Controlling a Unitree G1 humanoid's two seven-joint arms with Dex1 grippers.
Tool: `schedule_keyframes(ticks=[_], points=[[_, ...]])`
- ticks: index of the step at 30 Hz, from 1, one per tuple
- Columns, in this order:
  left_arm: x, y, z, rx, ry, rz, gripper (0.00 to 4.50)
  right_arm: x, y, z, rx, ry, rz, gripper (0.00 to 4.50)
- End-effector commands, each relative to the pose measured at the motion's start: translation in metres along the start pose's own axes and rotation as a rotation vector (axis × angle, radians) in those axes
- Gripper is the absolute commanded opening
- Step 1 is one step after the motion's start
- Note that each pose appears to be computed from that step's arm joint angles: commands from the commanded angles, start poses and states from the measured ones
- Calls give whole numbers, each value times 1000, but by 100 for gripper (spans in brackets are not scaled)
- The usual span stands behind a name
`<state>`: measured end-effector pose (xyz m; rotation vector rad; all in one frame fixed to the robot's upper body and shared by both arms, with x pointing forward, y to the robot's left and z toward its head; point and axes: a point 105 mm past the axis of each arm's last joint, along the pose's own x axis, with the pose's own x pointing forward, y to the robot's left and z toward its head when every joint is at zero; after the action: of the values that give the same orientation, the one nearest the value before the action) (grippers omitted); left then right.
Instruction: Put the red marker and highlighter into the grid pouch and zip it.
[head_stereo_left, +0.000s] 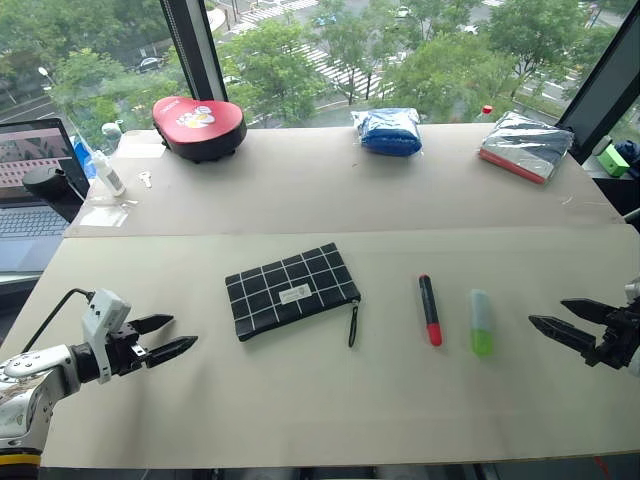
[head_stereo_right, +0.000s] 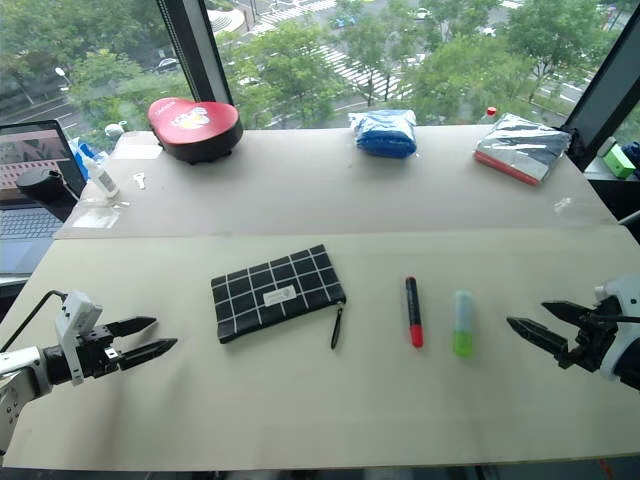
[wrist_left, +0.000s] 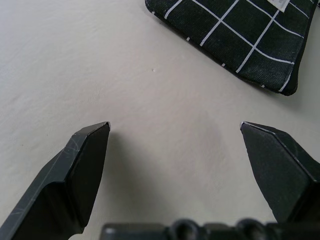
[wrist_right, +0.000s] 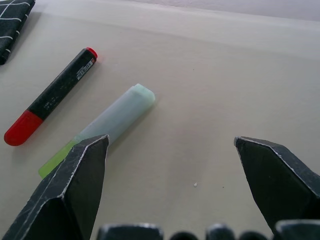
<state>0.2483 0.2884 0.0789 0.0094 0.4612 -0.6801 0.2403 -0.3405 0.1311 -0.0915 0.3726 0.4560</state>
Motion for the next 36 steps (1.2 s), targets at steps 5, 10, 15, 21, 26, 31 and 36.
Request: schedule_keyframes(ticks=[5,10,15,21,26,31,36], points=[[-5,-1,13,6,-57,-47,450,4,-1,13,-38,-22,6,444],[0,1,22,222,-52,-111,450,15,3,41,9,-153,21,377],[7,-2,21,610,34,-188,450,32,32,61,-24,-181,154,211],[32,-25,36,801,-54,-292,450,63,85,72,-71,-191,378,4],[51,-53,39,925,-89,-400,450,101,135,78,-155,-179,538,4],[59,-58,33,1028,-50,-438,450,133,163,87,-249,-188,609,4],[62,-51,31,1107,-16,-416,450,169,182,81,-382,-151,611,4]])
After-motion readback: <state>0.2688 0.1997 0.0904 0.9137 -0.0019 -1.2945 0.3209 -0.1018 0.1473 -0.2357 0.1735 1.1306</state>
